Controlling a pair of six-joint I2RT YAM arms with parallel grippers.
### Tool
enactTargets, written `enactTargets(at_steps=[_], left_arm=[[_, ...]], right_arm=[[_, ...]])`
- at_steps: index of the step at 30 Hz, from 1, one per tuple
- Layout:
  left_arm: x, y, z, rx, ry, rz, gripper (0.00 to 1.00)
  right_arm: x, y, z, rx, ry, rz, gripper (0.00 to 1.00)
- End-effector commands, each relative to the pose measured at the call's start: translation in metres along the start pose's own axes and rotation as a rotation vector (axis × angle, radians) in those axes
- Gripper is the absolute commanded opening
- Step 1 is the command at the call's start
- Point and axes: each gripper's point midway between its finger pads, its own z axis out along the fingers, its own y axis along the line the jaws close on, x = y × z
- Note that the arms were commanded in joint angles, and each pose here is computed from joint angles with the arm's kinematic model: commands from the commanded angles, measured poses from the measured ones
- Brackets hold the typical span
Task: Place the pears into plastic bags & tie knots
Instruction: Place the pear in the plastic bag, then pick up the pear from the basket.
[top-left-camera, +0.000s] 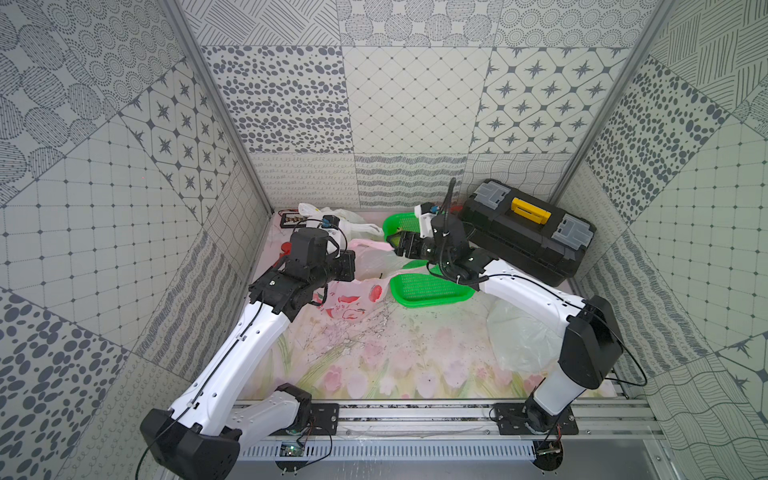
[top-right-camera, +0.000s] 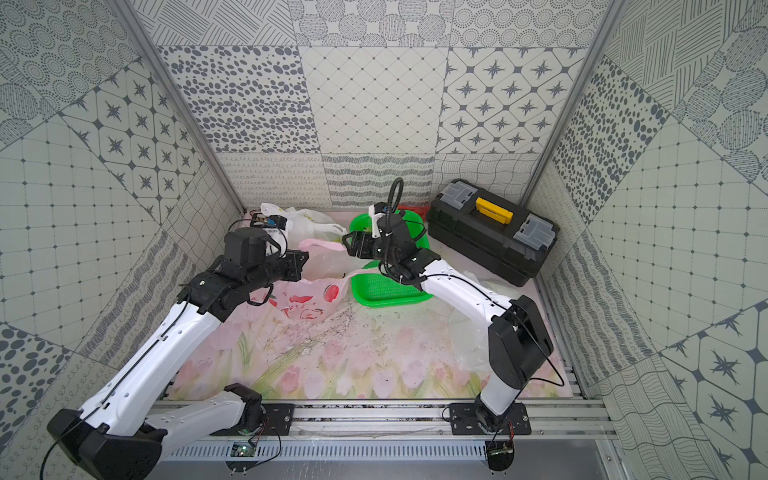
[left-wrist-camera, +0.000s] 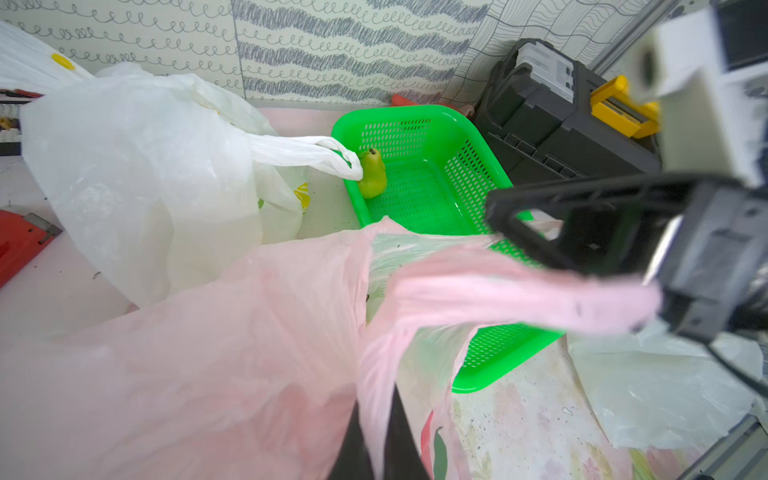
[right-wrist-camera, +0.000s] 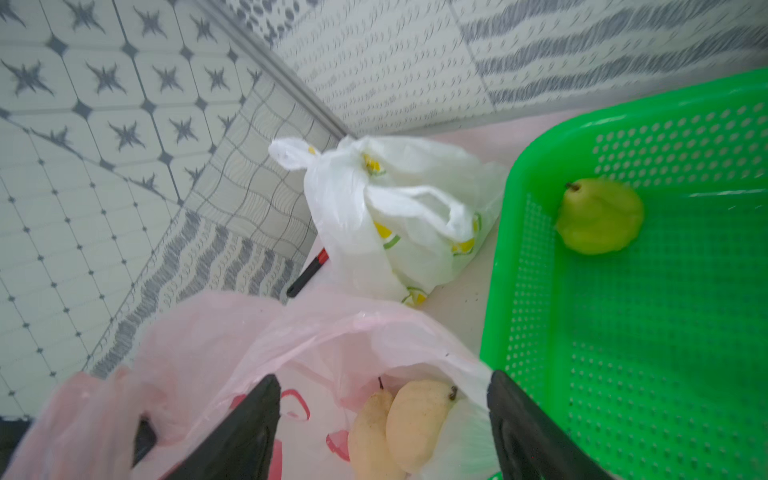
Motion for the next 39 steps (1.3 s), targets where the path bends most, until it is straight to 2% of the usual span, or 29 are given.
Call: enactTargets(at_steps=[1,8,17,27,30,36,39], left_arm=[[0.006,0.036,-0.003,-0.142,-0.001,-0.094,0.00],[0.001,0.041,-0.020,-0.168,-0.033,-0.156,0.00],[0.006,0.031,-0.024,-0.107,-0.045,-0.193,0.00],[0.010,0.024,-0.019,-0.071,-0.017,-0.183,0.00],[0.011,0.022,-0.018,-0.060,-0.010,-0.184,0.00],[0.010,0.020,-0.018,-0.054,-0.010,-0.181,0.00],[0.011,0.020,-0.017,-0.052,-0.007,-0.181,0.00]], right_arm=[[-0.026,-0.046,-0.005,0.093,-0.076,0.098,0.77],[-0.032,-0.138,0.057,0.351,-0.062,0.062,0.77],[-0.002,-0.145,0.151,0.366,0.015,-0.054,0.78],[0.008,-0.165,0.201,0.474,0.027,-0.140,0.78],[0.009,-0.174,0.204,0.512,0.023,-0.158,0.72],[0.003,-0.181,0.201,0.519,0.018,-0.159,0.46],[-0.003,-0.181,0.199,0.508,0.014,-0.154,0.44]])
